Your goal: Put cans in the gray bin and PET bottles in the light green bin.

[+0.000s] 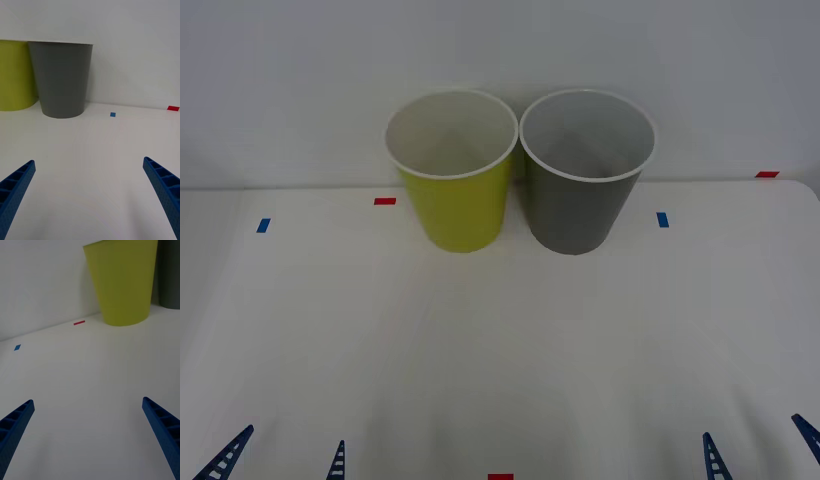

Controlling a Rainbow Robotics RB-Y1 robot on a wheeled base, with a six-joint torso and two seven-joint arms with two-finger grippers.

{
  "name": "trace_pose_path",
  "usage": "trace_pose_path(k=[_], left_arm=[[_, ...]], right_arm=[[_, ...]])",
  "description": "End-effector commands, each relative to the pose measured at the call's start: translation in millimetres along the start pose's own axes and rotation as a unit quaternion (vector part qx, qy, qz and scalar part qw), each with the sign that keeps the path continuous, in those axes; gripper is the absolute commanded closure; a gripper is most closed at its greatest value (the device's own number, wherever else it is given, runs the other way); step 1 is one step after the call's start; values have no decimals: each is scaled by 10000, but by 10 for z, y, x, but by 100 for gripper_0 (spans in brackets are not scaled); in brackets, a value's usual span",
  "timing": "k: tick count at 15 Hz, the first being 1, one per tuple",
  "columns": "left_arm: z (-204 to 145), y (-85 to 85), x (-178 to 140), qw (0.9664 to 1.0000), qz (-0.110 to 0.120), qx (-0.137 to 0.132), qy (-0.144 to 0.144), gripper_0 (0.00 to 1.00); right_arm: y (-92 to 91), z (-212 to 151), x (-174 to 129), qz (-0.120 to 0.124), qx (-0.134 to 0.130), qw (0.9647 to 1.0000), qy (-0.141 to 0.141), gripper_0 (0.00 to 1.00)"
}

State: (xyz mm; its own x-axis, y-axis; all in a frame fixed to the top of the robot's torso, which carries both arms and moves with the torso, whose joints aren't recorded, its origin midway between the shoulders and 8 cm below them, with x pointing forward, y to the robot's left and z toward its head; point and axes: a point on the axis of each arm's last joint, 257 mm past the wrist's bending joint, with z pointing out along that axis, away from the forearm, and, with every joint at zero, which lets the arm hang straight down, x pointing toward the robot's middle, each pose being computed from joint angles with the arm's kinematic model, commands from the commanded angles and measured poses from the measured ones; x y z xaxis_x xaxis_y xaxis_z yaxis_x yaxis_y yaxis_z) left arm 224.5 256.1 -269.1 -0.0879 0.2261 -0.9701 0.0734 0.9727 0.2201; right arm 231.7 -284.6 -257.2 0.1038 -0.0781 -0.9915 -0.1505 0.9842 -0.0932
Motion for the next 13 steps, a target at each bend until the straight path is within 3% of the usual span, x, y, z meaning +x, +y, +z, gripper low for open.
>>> trace_pose_path(k=[1, 13], left_arm=[[0, 0, 0, 10000, 0, 0, 0, 0], [0, 0, 0, 10000, 0, 0, 0, 0]], right_arm=[[0, 0, 0, 0, 0, 10000, 0, 0], [0, 0, 0, 0, 0, 10000, 0, 0]])
